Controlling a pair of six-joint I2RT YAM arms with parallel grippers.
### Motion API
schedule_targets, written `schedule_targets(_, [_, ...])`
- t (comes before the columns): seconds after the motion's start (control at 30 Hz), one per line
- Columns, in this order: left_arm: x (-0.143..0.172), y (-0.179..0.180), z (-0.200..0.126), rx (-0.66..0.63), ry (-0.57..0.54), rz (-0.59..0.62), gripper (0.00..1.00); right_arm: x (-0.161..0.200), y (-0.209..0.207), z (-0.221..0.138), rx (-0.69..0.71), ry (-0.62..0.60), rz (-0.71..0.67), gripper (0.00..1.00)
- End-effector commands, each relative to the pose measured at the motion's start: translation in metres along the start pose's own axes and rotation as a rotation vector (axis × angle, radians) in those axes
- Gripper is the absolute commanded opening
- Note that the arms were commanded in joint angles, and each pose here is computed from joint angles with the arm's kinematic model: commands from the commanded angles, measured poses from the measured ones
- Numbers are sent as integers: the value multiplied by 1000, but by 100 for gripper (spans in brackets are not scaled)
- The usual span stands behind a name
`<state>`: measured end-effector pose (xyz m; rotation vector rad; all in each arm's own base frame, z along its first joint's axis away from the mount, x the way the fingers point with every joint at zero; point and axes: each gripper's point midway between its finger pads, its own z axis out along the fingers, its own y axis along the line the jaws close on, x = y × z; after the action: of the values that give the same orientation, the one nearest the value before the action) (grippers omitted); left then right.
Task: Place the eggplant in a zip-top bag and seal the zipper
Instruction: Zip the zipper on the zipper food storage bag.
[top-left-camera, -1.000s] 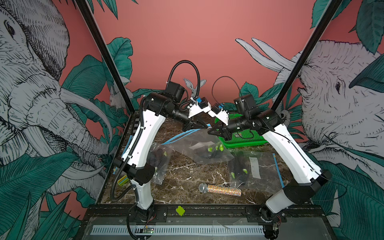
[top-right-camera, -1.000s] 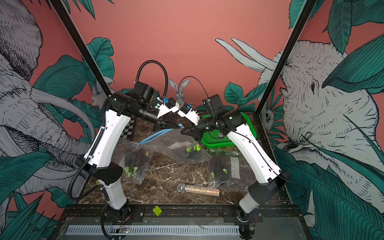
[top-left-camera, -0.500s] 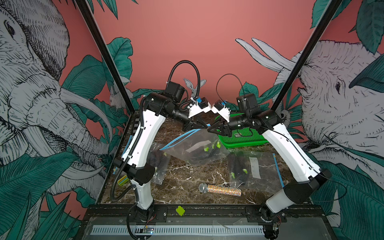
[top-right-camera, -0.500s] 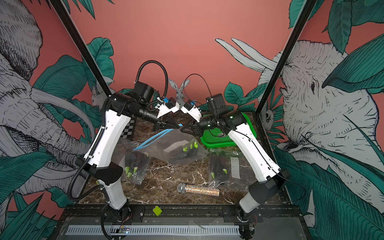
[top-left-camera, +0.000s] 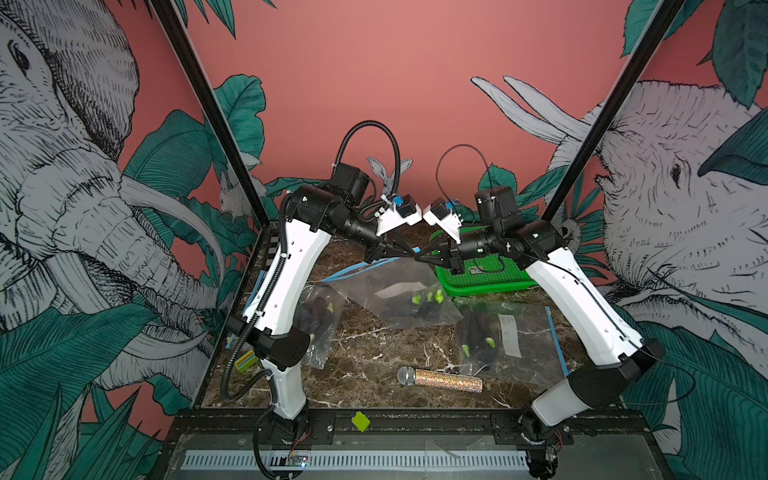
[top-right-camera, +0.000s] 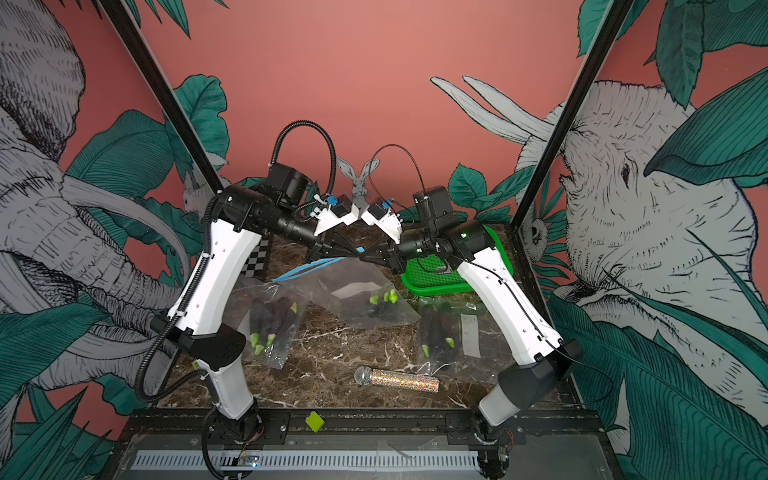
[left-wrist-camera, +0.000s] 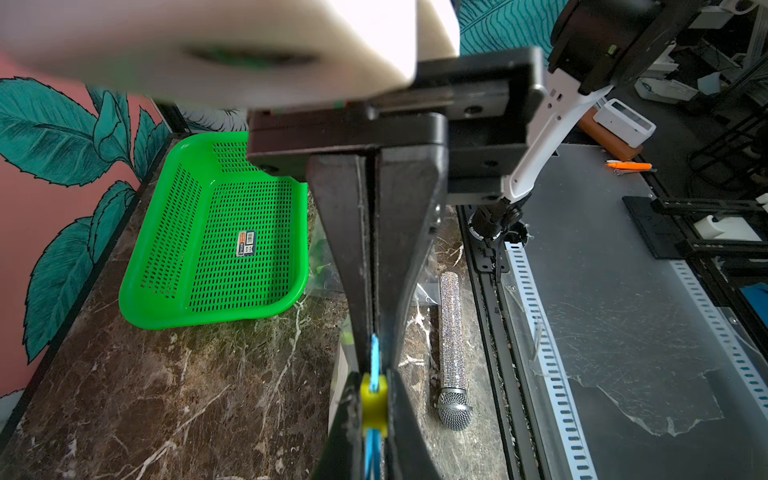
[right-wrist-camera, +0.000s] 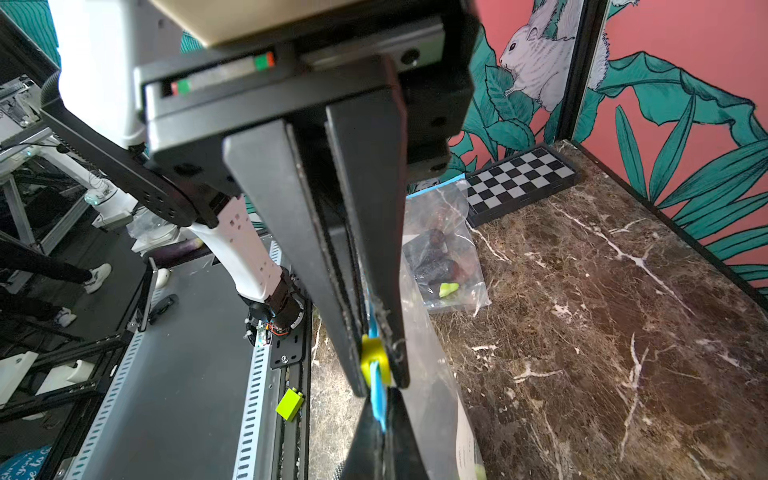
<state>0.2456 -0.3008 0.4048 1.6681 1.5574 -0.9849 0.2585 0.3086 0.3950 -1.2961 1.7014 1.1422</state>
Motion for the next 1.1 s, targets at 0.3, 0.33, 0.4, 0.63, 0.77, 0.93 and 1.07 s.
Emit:
schedule_targets(0.3, [20,-16,-14,-16,81,-51,0,-25,8,-32,28,-137,-46,0])
schedule_targets(0.33, [21,-17,-14,-15,80,-52,0,-24,7,-32,30,-135,-43,0])
schedule_targets(0.4, [20,-18,-15,-15,76,-52,0,-21,7,-31,26,-127,-38,0])
schedule_targets(0.63, [28,-19,-13,-14,98,-78,0,-21,6,-33,18,-128,-28,0])
schedule_targets(0.77, [22,-18,-15,-20,81,-67,0,-21,2,-31,22,-127,-28,27])
schedule_targets(0.93, [18,-17,-16,-23,73,-55,0,-24,7,-31,-7,-138,-37,34])
schedule_targets(1.07, [17,-15,-15,-22,72,-58,0,-27,9,-26,-36,-144,-42,39])
